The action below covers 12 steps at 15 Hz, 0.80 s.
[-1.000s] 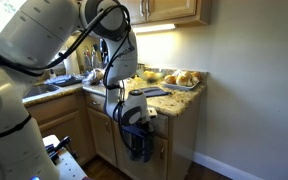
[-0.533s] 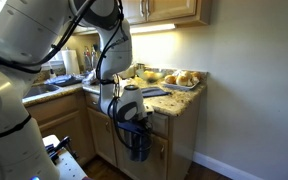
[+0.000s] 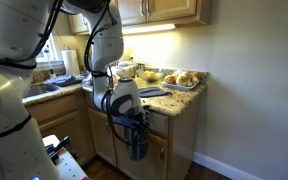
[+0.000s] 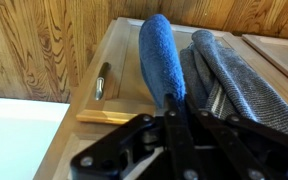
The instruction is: Pick up the blue cloth from the door of the cabinet and put it on the countertop.
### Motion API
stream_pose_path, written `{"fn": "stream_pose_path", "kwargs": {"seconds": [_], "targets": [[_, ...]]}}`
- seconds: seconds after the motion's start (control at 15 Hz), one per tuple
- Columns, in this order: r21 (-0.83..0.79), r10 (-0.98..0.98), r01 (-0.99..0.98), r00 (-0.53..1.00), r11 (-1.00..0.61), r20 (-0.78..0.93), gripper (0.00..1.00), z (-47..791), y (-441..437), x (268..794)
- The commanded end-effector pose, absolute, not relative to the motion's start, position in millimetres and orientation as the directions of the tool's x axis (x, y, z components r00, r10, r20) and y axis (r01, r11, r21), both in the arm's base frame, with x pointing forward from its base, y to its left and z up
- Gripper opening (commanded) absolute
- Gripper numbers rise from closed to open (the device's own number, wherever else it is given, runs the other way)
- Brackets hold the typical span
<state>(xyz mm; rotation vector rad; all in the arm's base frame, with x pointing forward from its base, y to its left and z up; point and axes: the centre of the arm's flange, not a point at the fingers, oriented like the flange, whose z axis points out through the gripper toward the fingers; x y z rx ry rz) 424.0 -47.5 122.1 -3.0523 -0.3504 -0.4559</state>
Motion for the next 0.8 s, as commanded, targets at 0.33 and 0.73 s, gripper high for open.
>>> {"fn": "stream_pose_path", "kwargs": {"seconds": [0.33, 0.73], "targets": [[0.076, 0.235, 0.223, 0.94, -0.972, 0.248, 0.09, 209, -65, 403], [0.167, 0.243, 0.207, 0.942, -0.964, 0.231, 0.09, 271, -75, 416]]}}
